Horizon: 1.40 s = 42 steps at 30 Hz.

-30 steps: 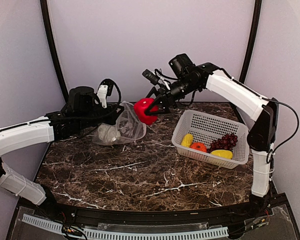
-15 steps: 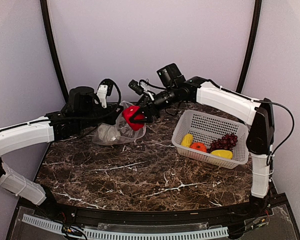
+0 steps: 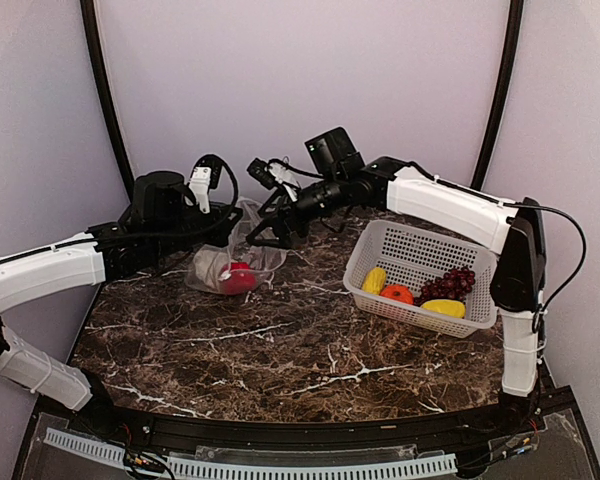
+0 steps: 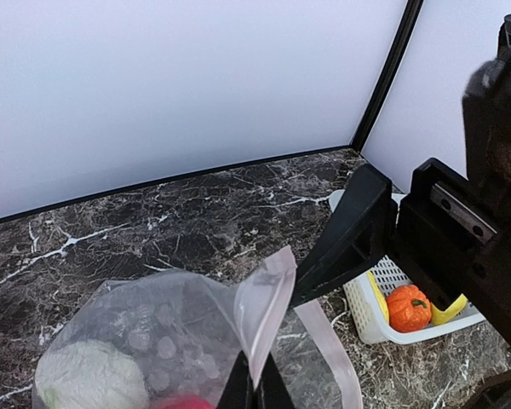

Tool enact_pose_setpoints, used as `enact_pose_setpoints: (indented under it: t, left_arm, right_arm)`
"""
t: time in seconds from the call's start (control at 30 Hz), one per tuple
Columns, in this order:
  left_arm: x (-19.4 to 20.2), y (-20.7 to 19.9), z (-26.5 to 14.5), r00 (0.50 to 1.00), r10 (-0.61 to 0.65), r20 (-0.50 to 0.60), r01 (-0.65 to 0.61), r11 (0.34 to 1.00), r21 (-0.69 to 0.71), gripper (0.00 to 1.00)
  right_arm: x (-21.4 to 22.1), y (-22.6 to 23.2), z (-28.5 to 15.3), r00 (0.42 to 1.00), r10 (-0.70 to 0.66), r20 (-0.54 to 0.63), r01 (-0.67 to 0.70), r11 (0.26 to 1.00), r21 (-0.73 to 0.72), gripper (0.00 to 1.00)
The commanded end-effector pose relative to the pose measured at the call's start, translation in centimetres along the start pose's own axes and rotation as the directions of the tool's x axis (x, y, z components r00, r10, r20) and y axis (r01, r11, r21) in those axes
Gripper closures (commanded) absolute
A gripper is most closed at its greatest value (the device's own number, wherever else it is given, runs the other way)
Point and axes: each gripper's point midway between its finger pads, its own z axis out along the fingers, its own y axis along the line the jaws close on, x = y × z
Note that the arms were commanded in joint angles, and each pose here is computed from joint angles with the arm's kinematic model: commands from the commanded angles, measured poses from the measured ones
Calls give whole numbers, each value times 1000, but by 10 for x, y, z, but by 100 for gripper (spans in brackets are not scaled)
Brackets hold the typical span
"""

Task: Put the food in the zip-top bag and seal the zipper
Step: Place the fake vegetable in the zipper food storage bag, then adjust the zipper food storage bag at the center of the board.

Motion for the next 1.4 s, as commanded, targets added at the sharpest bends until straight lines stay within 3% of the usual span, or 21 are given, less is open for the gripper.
enact_pose_setpoints:
  t: [0.0,0.17,0.3,0.53,0.67,0.93,1.03,1.1,1.27,1.37]
  left_arm:
    - [-5,2,-8,1000,16,17,-15,1000,-8,99]
    - [-4,2,-6,1000,17,12,-17,1000,-9,99]
    - [-4,2,-6,1000,16,12,-16,1000,-7,99]
    - [-3,2,-6,1000,19,11,-18,1000,-8,99]
    - [-3,1,-6,1000,18,8,-18,1000,-5,99]
    - [-5,1,-7,1000,24,12,-24,1000,-6,99]
    - [-7,1,-9,1000,25,17,-25,1000,-5,99]
    - [-9,2,-10,999,30,22,-30,1000,-9,99]
    - [-12,6,-13,998,46,34,-45,999,-31,99]
    - [-16,6,-16,998,49,45,-47,998,-34,99]
  right_arm:
    - [-25,31,-16,996,-70,51,74,994,-81,1]
    - [-19,61,-42,974,-224,25,225,962,-155,5]
    - [13,59,-48,929,-359,-84,347,929,-130,18]
    - [62,44,-25,775,-545,-319,556,829,-65,48]
    - [76,31,-4,721,-565,-401,611,792,-18,50]
    - [87,24,24,691,-572,-442,634,774,-10,52]
    - [79,24,28,691,-578,-434,642,767,1,83]
    - [58,29,23,698,-590,-406,654,756,25,98]
    - [-39,44,-18,747,-611,-261,657,739,151,100]
    - [-30,46,-9,750,-612,-248,651,751,115,100]
